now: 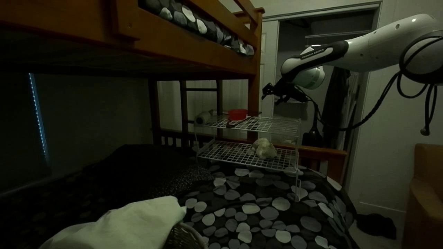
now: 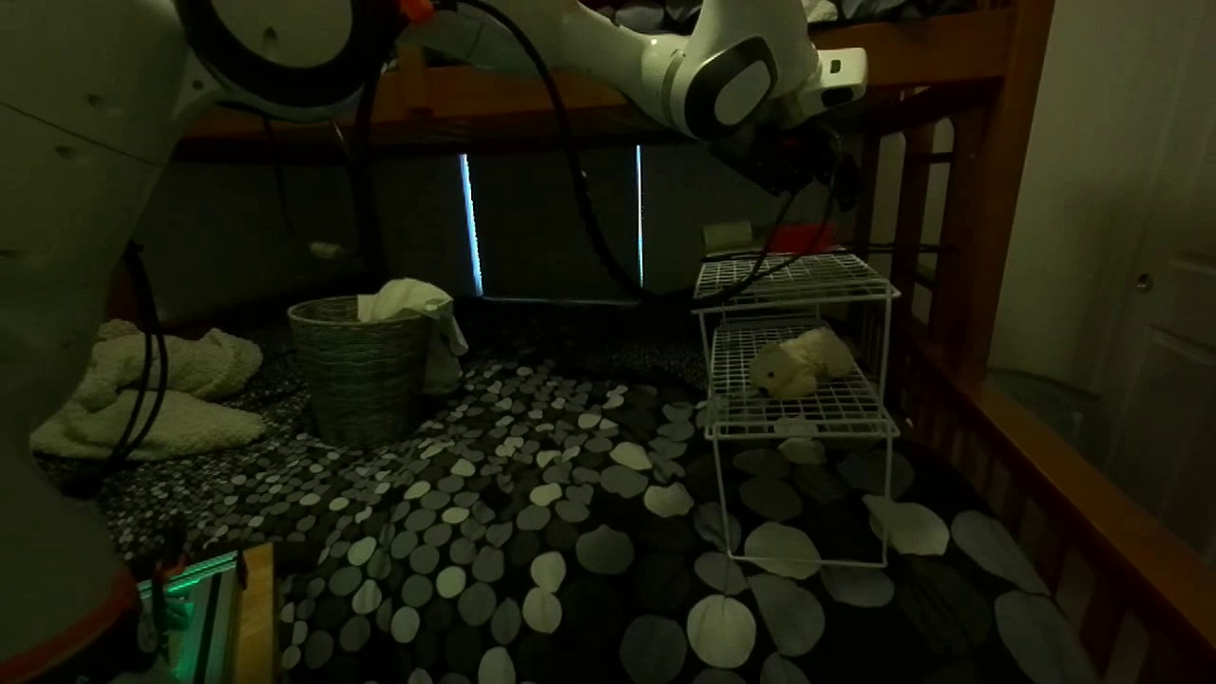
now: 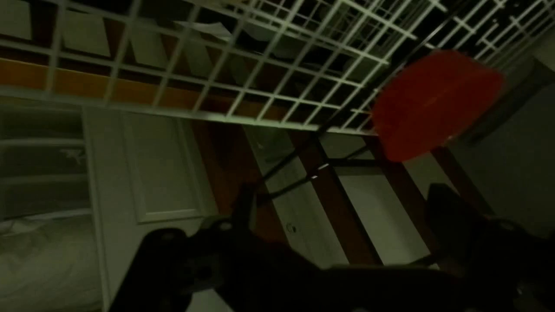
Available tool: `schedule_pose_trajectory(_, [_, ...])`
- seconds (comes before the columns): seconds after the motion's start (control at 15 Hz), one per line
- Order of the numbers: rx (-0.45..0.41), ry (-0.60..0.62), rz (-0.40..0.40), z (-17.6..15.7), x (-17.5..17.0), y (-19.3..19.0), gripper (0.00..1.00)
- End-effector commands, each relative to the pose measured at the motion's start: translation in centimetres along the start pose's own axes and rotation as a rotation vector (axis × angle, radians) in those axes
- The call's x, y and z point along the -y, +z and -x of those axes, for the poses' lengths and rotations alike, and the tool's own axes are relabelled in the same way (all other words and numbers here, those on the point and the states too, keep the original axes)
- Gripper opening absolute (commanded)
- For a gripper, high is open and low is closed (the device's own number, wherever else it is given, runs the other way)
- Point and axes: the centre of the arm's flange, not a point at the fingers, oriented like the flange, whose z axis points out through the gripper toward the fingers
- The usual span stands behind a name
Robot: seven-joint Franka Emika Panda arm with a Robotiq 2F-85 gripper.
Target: Pick up the red bowl and put it on the bed
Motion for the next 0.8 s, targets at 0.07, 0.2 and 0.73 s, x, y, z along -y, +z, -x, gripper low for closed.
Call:
schedule_pose_trajectory(0.07, [-0.04, -0.044, -0.054, -1.3, 3.3, 4.4, 1.0])
schedule_pose_trajectory(0.2, [-0.044, -0.063, -0.054, -0.6, 4.0, 6.5, 1.0])
schedule_pose_trajectory(0.73, [-0.157, -0.231, -0.015, 1.3, 5.6, 11.3, 1.0])
